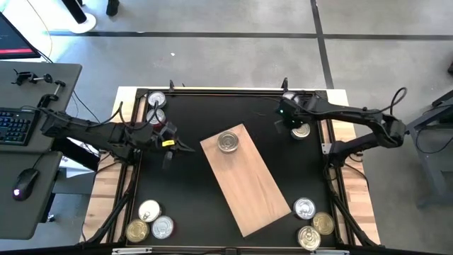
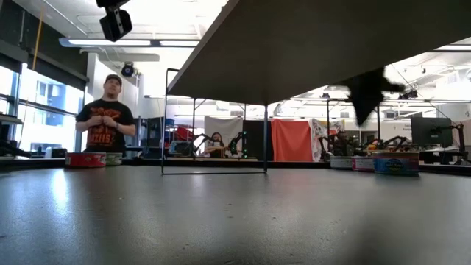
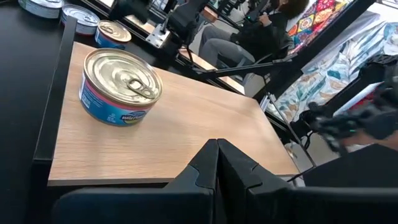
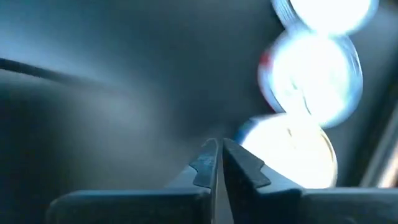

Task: Stack canned seafood by type on shelf
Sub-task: Stack the blue tuna can on top of blue tuna can on the shelf

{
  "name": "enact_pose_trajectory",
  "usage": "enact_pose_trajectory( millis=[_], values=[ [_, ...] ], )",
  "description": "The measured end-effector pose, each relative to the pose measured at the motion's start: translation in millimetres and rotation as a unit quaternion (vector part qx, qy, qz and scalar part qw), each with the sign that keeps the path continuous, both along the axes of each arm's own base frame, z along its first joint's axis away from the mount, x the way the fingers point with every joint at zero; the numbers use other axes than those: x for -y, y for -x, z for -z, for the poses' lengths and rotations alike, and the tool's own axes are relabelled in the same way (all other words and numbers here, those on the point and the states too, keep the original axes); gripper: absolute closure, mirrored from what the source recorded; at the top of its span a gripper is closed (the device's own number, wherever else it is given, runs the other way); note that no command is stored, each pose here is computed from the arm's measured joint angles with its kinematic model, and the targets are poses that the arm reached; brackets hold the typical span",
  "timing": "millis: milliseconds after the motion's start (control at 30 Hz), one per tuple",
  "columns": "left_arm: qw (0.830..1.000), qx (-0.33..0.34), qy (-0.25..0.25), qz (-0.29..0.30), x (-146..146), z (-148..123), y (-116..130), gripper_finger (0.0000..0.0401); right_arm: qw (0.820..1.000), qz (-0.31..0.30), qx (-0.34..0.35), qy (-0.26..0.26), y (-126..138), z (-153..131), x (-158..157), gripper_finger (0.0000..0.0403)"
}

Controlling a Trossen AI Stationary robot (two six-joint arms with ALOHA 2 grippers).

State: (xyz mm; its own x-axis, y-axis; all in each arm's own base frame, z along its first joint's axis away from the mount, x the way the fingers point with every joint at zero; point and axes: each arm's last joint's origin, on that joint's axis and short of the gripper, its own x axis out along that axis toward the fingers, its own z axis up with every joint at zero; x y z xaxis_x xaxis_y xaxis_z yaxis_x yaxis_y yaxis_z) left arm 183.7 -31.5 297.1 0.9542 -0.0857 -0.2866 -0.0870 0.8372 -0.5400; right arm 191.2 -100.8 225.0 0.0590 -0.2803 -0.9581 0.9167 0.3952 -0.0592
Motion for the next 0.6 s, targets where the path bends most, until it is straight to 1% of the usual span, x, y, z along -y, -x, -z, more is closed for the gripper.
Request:
enact_pose_trajectory(
  millis=[67,133,200,267,300,400,433,533,600],
  values=[
    [1.0,0.0,-0.001,0.002,1.1,-0.1,0.2,0.0401,0.999,0.033,-0.026,-0.017,11.6,16.8,1.0,0.0394],
    [1.0,0.003,-0.011,-0.007,0.5,-0.3,0.1,0.0401,0.998,0.054,-0.037,-0.02,17.3,26.3,0.9,0.04],
    [0.999,0.014,-0.025,-0.022,-1.1,-2.3,-0.6,0.0401,0.997,0.068,-0.042,-0.009,18.7,28.6,0.7,0.0398],
    [0.998,0.039,-0.038,-0.032,-4.2,-7.0,-2.2,0.0401,0.996,0.072,-0.05,0.01,19.0,28.7,0.6,0.0401],
    [0.997,0.055,-0.045,-0.03,-6.0,-9.8,-3.1,0.0401,0.996,0.073,-0.055,0.016,19.6,28.6,0.9,0.0402],
    [0.994,0.089,-0.062,0.008,-13.1,-16.0,-5.2,0.0401,0.994,0.087,-0.063,0.011,24.1,32.9,4.1,0.0402],
    [0.994,0.091,-0.059,0.015,-16.6,-16.3,-5.5,0.0401,0.994,0.091,-0.067,0.007,26.7,36.4,4.3,0.0402],
    [0.995,0.076,-0.056,0.013,-30.2,-13.5,-5.9,0.0401,0.99,0.12,-0.071,-0.014,34.1,46.4,3.8,0.0402],
    [0.996,0.069,-0.059,0.014,-39.8,-11.9,-5.4,0.0401,0.989,0.129,-0.071,-0.018,35.6,48.8,3.4,0.0402]
  ],
)
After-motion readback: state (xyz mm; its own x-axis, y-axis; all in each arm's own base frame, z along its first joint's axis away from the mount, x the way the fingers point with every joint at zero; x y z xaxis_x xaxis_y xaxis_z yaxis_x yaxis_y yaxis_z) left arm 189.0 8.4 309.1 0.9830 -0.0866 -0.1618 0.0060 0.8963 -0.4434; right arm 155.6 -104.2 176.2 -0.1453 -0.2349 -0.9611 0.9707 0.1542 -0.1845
